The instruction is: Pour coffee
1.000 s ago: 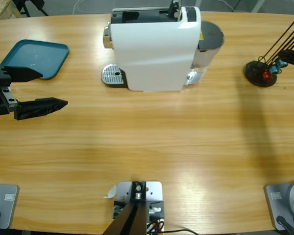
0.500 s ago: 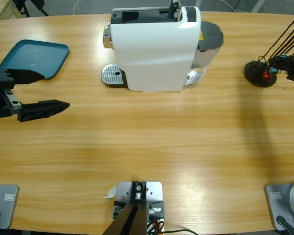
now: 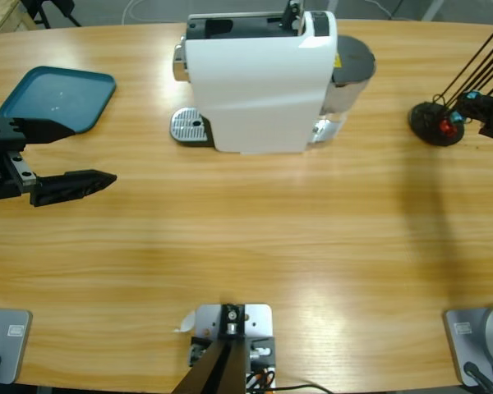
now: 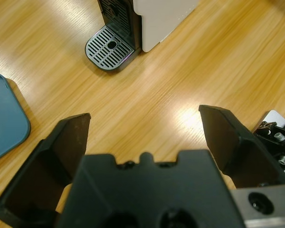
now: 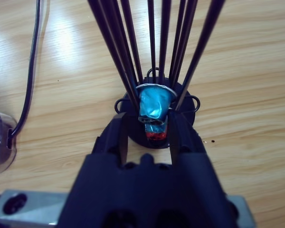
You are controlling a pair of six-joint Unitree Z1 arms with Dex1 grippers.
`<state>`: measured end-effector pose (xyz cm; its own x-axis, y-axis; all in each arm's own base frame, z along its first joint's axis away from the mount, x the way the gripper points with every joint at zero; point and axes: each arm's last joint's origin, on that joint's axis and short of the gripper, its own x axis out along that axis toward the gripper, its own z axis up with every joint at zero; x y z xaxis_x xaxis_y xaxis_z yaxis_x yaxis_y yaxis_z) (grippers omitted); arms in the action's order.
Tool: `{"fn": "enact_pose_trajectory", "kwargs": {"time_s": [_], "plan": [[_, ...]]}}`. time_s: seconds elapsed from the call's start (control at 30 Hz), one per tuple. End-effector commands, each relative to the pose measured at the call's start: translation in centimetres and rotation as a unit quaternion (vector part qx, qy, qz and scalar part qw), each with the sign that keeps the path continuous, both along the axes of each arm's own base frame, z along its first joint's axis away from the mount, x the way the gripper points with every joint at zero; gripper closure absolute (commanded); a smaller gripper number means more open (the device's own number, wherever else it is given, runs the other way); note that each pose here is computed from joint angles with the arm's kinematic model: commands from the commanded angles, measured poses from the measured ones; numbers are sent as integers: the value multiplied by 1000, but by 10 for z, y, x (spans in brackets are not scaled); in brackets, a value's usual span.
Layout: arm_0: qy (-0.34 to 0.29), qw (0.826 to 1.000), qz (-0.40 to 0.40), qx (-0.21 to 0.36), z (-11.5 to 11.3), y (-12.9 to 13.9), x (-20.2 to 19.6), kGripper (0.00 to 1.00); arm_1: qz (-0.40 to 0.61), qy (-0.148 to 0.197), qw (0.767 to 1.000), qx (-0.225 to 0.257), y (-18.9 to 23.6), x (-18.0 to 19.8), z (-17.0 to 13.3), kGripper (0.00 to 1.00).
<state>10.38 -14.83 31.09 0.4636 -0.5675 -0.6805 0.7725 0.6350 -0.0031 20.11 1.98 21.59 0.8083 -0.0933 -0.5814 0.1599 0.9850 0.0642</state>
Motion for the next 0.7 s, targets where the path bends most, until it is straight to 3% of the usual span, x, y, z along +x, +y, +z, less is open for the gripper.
{"fn": "enact_pose_trajectory", "kwargs": {"time_s": [0.03,0.17,0.33,0.4,0.7], "plan": [[18,1000,-4,14,-14,0,-3,4,-13,12,1000,-13,-3,0,-9,788],[18,1000,-4,14,-14,0,-3,4,-14,11,1000,-16,-3,0,-8,905],[18,1000,-4,13,-13,1,-3,4,-12,11,1000,-17,-3,0,-9,914],[18,1000,-3,11,-13,2,-4,4,-10,8,1000,-19,-3,0,-8,1000],[19,1000,1,7,-16,11,-9,4,-5,2,1000,-24,-3,-2,-6,1000]]}}
